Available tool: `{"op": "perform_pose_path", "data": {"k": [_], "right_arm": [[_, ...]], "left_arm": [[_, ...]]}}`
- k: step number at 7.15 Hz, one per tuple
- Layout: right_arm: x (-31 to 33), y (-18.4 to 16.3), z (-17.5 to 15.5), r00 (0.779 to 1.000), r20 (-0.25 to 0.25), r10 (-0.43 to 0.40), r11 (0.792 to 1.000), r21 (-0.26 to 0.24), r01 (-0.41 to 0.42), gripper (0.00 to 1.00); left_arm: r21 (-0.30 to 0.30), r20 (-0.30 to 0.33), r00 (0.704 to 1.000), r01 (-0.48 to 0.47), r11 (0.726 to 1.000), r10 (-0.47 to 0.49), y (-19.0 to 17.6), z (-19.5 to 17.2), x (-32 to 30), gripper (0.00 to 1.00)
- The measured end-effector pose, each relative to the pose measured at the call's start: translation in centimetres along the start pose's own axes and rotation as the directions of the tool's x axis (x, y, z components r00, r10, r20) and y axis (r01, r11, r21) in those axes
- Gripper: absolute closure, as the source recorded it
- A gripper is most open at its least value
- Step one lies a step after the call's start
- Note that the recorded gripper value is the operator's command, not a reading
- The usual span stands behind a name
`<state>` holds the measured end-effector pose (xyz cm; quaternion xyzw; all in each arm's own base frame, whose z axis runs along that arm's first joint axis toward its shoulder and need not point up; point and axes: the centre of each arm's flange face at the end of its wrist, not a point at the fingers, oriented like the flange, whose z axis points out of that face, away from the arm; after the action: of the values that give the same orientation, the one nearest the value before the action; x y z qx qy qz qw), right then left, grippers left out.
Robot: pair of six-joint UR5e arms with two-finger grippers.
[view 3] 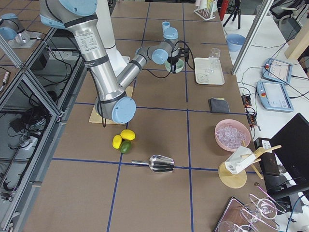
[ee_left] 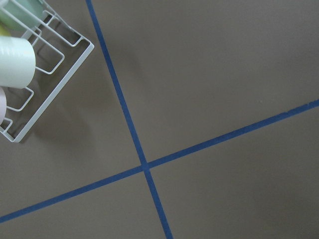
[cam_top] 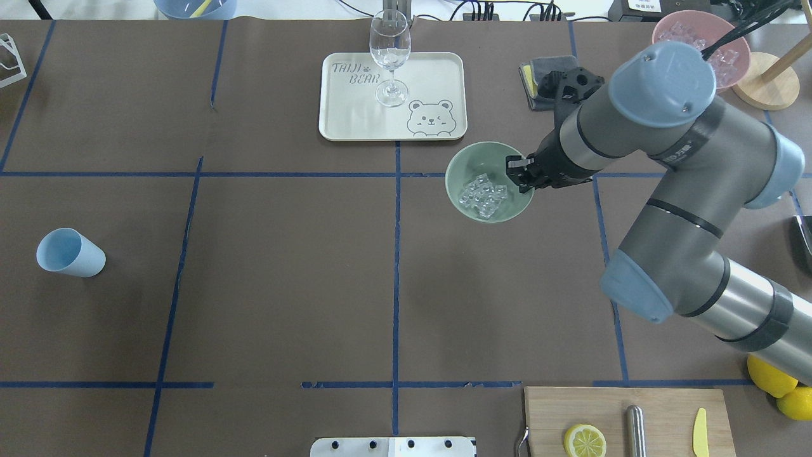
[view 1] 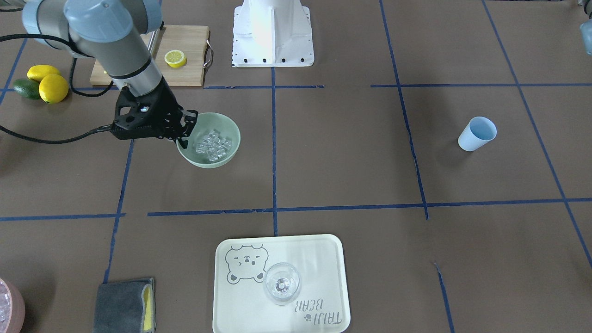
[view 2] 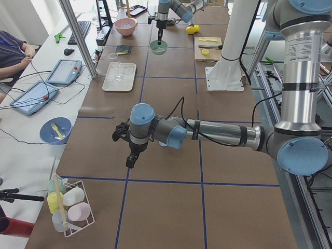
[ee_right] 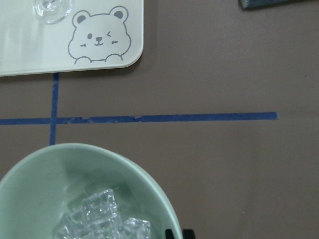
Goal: Pour ice into bowl
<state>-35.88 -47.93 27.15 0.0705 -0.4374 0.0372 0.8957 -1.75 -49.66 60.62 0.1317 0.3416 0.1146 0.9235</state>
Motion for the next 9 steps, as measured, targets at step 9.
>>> {"op": "perform_pose_path", "data": {"k": [9], "right_arm": [[34.4, 4.7, 3.6, 0.994, -0.066, -0.085, 0.996, -0.044, 0.082, 1.0]], "left_arm": [[-0.105, -0.046, 0.993, 0.102, 0.989, -0.108, 2.4, -0.2, -3.0, 0.0]]}}
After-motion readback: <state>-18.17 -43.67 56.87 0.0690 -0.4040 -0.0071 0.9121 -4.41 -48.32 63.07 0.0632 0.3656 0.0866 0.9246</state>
